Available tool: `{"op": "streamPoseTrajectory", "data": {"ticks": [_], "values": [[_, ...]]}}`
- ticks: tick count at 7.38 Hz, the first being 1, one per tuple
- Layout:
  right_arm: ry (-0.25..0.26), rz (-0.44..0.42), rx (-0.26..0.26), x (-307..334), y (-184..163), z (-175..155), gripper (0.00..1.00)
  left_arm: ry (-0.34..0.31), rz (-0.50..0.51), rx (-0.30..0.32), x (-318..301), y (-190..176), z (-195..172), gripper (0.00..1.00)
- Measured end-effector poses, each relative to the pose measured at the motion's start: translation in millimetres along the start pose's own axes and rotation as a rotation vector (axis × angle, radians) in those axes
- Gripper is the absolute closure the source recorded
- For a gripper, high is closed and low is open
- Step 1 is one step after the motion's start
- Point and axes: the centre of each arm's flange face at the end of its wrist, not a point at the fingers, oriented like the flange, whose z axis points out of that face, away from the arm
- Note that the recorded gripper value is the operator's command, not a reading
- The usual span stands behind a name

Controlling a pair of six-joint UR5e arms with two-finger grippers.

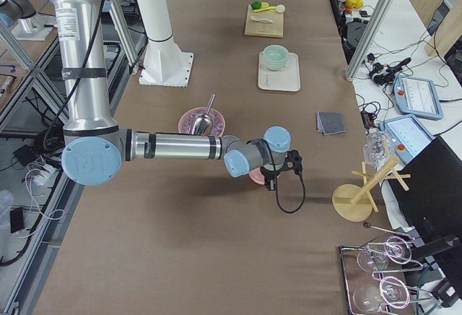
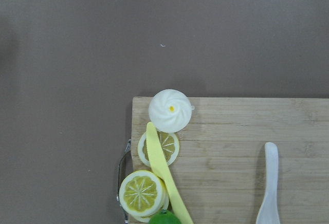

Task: Stack pink bowl on green and place spoon
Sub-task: 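Lift the pink bowl toward the tray while the left gripper reaches the spoon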

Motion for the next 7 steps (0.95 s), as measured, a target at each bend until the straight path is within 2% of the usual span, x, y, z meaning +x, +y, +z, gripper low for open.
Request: {"op": "streamPoseTrajectory", "data": {"ticks": [3,5,7], "values": [[-0.087,0.106,0.073,-138,-80,-28,1.0,-0.008,0.061,-0.06,57,-3,52,0.25],[-0.165,0.189,0.106,-246,-98,-48,1.0,-0.007,0.088,-0.094,72,-3,84,0.31],[-0.227,0.268,0.131,-348,-107,-59,1.0,0.005,0.112,-0.1,69,-1,113,0.41]]}}
